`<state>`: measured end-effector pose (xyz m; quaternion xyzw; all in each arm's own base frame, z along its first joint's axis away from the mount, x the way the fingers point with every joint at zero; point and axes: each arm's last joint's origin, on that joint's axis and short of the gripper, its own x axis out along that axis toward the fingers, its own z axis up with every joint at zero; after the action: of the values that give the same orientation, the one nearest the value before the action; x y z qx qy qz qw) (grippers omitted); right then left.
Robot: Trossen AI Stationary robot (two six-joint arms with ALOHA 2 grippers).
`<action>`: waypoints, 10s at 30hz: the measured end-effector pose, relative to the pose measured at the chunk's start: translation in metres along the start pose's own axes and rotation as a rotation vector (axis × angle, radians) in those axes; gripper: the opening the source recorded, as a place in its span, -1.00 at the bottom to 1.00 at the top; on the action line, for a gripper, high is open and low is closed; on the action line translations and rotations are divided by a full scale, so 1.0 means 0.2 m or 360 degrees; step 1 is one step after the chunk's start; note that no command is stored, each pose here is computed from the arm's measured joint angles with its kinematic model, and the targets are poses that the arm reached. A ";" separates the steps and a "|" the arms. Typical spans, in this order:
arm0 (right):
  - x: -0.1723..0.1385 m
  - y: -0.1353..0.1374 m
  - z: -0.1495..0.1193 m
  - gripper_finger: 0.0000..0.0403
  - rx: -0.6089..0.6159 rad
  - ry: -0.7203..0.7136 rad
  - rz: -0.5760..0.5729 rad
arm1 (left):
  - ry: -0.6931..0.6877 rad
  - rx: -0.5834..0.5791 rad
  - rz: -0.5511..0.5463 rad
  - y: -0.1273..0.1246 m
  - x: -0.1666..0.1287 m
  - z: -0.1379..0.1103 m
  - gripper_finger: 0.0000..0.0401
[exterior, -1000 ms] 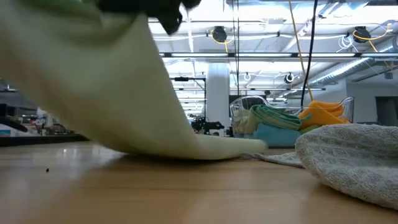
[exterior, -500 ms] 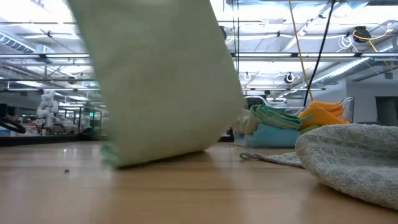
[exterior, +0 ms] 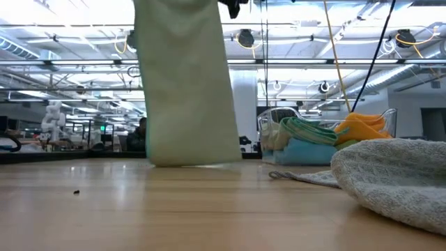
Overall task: Fold microfiber towels
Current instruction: Fold the light green microfiber cloth
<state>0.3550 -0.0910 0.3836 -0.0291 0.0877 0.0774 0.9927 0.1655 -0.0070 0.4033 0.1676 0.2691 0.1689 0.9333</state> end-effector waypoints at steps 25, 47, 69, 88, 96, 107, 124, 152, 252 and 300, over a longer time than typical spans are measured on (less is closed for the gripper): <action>0.09 1.06 -0.79 -0.98 0.0514 0.0251 0.0514 | 0.0227 -0.0512 -0.1304 -1.05 0.35 -0.21 -0.96; 0.04 1.07 -0.96 -0.98 0.0287 0.0569 0.0149 | 0.0305 -0.0417 -0.0926 -1.08 0.52 -0.29 -0.95; 0.14 0.84 -1.13 -0.97 0.0259 0.0697 -0.0256 | 0.0616 -0.0250 -0.0584 -0.87 0.69 -0.39 -0.89; 0.13 0.77 -1.10 -0.02 0.0206 0.0645 -0.0495 | 0.0450 -0.0168 -0.0203 -0.80 0.73 -0.42 -0.17; 0.10 0.90 -1.01 -0.13 0.0017 0.0539 -0.0378 | 0.0240 -0.0397 -0.0395 -0.90 0.75 -0.35 -0.18; 0.09 1.09 -1.02 -0.25 -0.0115 0.0520 -0.0175 | 0.0614 -0.0178 -0.0060 -1.13 0.90 -0.65 -0.55; 0.27 1.16 -1.38 -0.48 -0.0055 0.0528 -0.0169 | 0.0392 -0.0320 -0.0192 -1.04 0.73 -0.51 -0.68; 0.07 1.40 -1.17 -0.06 -0.0064 0.0574 -0.0016 | 0.0251 0.0241 -0.0428 -1.52 0.57 -0.75 0.25; 0.16 1.57 -1.36 0.68 -0.0123 0.0258 -0.0319 | 0.0415 -0.1301 -0.0647 -1.17 0.54 -0.44 -0.93; 0.25 1.26 -1.24 -0.95 0.1021 0.0313 0.0690 | 0.0514 -0.1189 -0.1452 -1.23 0.49 -0.36 -0.95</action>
<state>0.3210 0.1473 0.1190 0.2942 0.2061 0.2507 0.8989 0.2596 -0.1687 0.2030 -0.3309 0.3745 -0.1417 0.8545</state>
